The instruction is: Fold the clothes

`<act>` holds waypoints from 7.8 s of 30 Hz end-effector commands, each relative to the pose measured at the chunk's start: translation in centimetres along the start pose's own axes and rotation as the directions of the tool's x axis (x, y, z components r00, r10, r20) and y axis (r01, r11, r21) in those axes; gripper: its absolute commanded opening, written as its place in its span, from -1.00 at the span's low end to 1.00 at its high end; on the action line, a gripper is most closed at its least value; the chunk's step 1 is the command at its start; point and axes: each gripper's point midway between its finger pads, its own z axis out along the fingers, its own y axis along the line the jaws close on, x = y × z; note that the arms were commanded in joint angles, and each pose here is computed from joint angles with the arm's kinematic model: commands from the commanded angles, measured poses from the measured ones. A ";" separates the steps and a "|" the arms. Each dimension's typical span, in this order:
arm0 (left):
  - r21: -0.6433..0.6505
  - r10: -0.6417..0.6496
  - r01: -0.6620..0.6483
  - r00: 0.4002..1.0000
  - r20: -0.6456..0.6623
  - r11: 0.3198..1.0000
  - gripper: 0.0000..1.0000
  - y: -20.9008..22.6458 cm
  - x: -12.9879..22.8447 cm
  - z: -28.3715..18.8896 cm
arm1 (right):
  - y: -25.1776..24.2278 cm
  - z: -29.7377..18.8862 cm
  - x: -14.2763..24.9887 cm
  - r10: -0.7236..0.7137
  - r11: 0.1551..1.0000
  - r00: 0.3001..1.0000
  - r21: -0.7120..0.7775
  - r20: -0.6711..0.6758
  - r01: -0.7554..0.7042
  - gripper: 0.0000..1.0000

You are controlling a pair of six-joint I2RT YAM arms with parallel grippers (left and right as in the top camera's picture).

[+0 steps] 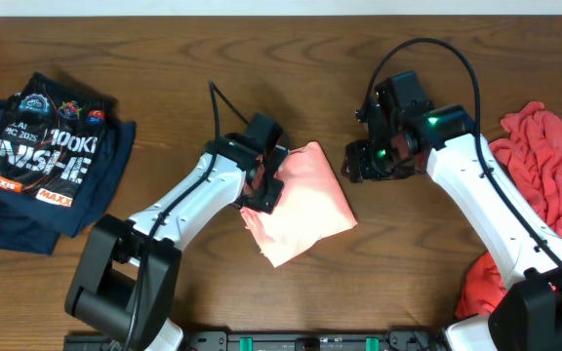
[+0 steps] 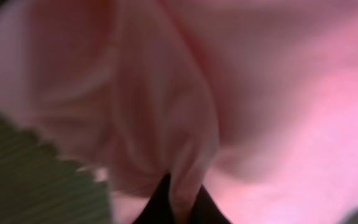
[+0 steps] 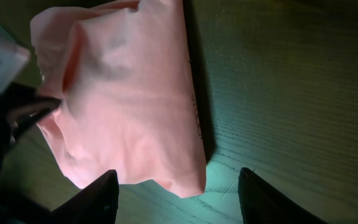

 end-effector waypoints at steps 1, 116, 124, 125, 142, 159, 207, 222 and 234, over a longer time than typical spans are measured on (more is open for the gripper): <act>-0.131 -0.083 0.094 0.993 0.088 0.987 -0.88 3.3 -2.2 -1.8 | -0.1 -0.3 -0.4 0.014 1.000 1.000 0.005 0.012 -0.014 0.19; 0.013 -0.498 0.498 0.866 0.034 0.867 0.96 11.8 1.3 -12.7 | -12.0 -3.6 0.7 0.319 0.942 0.948 0.105 0.005 -0.318 0.98; 0.008 -0.501 0.501 0.865 -0.007 0.865 0.96 9.5 6.1 -14.4 | -11.0 -5.3 3.6 0.324 0.941 0.946 0.108 -0.010 -0.321 0.99; 0.015 -0.492 0.492 0.870 0.040 0.870 0.96 9.3 6.3 -14.8 | -10.9 -5.6 3.6 0.316 0.943 0.948 0.101 0.028 -0.317 0.99; 0.074 -0.214 0.275 0.524 0.824 0.958 0.96 4.5 12.7 -23.9 | -10.0 -15.8 12.3 0.020 0.954 0.592 0.163 0.805 -0.254 0.99; 0.072 -0.189 0.260 0.463 0.866 0.963 0.96 4.0 13.7 -25.1 | -10.7 -13.9 17.0 0.046 0.946 0.658 0.180 0.751 -0.271 0.98; 0.074 -0.204 0.269 0.497 0.843 0.960 0.96 4.0 14.3 -24.2 | -13.4 -8.5 7.5 -0.356 0.913 0.272 0.395 0.894 -0.105 0.98; 0.074 -0.204 0.269 0.497 0.843 0.960 0.96 4.0 14.3 -24.2 | -13.4 -8.5 7.5 -0.356 0.913 0.272 0.395 0.894 -0.105 0.98; 0.021 -0.281 0.429 0.552 0.785 0.903 0.96 7.5 15.1 -17.9 | -13.4 -8.5 7.5 -0.356 0.913 0.272 0.395 0.894 -0.105 0.98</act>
